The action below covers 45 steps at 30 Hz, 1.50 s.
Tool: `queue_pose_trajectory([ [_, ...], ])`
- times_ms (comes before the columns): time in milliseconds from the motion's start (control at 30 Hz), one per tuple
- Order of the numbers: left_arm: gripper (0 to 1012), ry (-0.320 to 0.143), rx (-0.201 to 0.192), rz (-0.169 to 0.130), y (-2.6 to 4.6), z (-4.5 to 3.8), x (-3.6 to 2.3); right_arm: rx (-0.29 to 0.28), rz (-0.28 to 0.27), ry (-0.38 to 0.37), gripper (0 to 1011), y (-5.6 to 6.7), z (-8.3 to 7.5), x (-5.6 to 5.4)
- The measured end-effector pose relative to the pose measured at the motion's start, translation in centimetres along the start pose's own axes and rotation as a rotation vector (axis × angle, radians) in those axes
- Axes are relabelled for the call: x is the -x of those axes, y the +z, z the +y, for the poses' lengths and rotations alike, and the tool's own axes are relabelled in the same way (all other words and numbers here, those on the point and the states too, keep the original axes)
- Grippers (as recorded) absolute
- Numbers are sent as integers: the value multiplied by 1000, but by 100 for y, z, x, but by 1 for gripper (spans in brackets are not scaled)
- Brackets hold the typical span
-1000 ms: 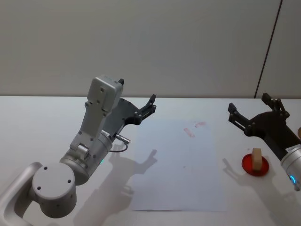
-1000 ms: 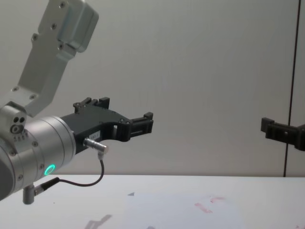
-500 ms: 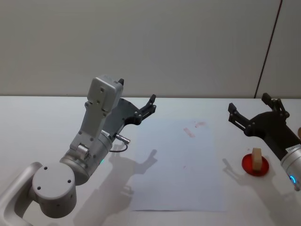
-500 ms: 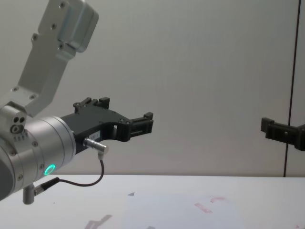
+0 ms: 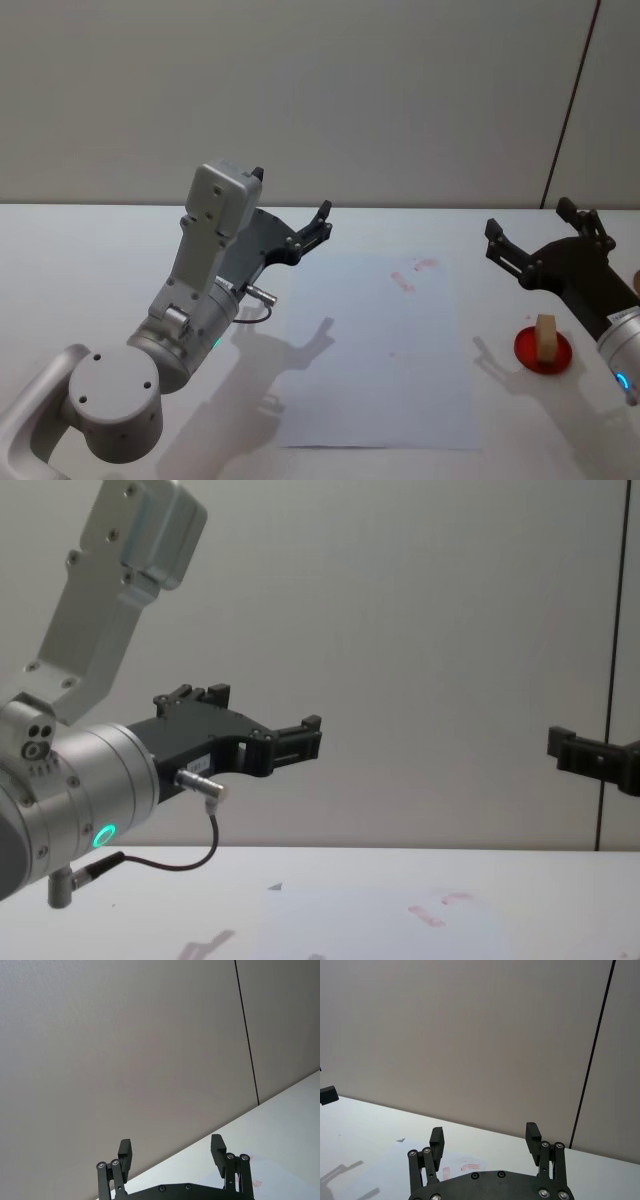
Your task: Use the one hand to pick up the stamp and affix it onto the A4 paper.
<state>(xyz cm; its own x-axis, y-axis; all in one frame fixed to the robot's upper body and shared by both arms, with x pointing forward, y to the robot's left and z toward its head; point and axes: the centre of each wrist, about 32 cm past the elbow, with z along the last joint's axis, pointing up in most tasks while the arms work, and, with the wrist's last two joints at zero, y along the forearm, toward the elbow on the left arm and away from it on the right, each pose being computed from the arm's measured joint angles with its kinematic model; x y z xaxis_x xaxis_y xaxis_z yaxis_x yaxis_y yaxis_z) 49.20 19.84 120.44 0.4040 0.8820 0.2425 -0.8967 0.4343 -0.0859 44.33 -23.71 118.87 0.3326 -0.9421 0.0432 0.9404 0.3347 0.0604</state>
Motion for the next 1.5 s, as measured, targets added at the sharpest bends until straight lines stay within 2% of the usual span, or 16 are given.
queue_pose_trajectory([
  [500,1003,0,0,0,0,0,0,2,-1,-1,1001,4,-6,-4],
  [800,1003,0,0,0,0,0,0,36,-1,-12,1001,54,-58,-43],
  [1133,1003,0,0,0,0,0,0,107,4,-23,1001,94,-118,-75],
  [1500,1003,0,0,0,0,0,0,222,13,-29,1001,63,-131,-68],
])
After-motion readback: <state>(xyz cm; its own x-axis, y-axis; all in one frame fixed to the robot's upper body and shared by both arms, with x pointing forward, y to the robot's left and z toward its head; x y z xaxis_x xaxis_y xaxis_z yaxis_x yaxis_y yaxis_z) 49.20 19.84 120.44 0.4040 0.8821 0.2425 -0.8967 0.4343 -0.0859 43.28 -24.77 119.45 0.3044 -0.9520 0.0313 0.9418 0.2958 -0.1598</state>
